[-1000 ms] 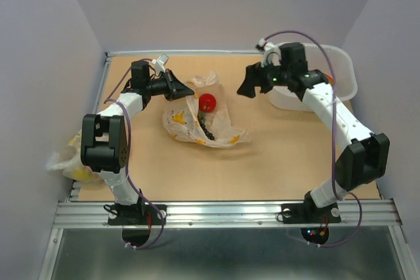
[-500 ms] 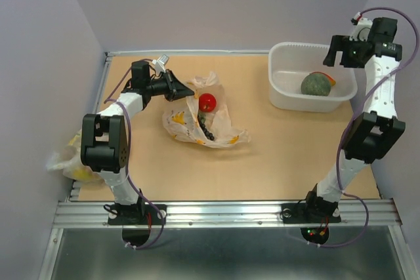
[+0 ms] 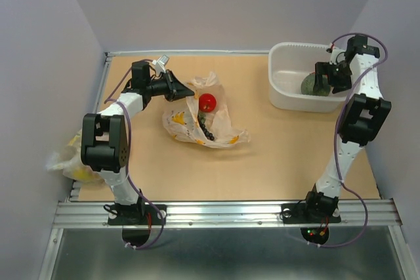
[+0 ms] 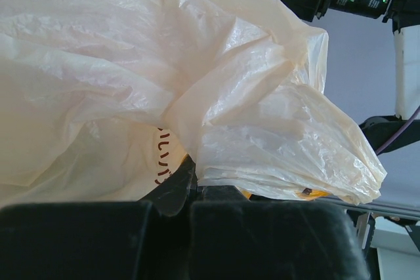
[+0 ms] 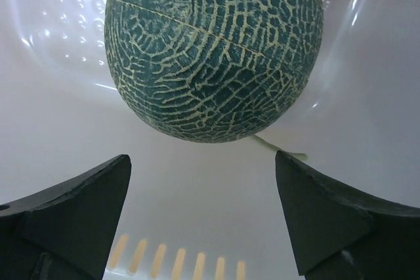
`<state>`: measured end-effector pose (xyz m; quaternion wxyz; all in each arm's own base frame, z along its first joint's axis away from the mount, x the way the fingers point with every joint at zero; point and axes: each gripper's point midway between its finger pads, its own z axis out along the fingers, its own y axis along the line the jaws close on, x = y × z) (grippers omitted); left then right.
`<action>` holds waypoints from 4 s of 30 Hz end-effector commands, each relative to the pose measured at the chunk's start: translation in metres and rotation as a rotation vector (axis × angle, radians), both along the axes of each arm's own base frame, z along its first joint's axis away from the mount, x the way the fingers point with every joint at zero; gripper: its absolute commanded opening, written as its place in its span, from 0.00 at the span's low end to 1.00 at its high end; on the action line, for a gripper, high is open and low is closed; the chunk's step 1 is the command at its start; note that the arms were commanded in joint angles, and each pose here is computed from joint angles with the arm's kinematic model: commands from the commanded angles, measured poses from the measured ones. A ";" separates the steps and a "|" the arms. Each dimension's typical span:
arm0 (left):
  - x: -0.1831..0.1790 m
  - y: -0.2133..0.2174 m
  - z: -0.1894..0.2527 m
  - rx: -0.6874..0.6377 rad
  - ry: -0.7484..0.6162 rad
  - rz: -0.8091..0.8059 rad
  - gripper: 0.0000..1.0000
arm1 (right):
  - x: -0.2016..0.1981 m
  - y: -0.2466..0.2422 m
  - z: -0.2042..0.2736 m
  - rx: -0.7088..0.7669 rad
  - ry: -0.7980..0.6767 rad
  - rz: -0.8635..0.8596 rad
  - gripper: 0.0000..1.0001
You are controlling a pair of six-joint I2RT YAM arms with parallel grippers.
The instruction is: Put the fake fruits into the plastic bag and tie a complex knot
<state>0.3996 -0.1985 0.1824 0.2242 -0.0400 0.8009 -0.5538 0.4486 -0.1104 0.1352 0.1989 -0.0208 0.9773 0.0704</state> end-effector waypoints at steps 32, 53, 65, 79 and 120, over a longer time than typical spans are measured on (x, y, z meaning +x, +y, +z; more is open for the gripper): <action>0.017 0.003 0.011 0.011 -0.072 -0.024 0.00 | 0.063 0.038 0.040 -0.052 -0.402 0.354 0.81; 0.030 0.012 -0.007 0.041 -0.024 0.002 0.00 | 0.091 0.068 -0.092 0.006 -0.242 0.354 0.84; 0.035 0.022 -0.007 0.052 -0.025 0.024 0.00 | 0.089 0.050 -0.086 -0.077 -0.258 0.357 0.00; 0.037 0.021 -0.008 0.048 -0.025 0.009 0.00 | 0.101 0.051 0.048 -0.013 -0.526 0.299 0.00; 0.017 0.012 0.029 -0.008 -0.077 -0.051 0.00 | -0.047 0.260 0.182 0.290 -0.718 0.743 0.01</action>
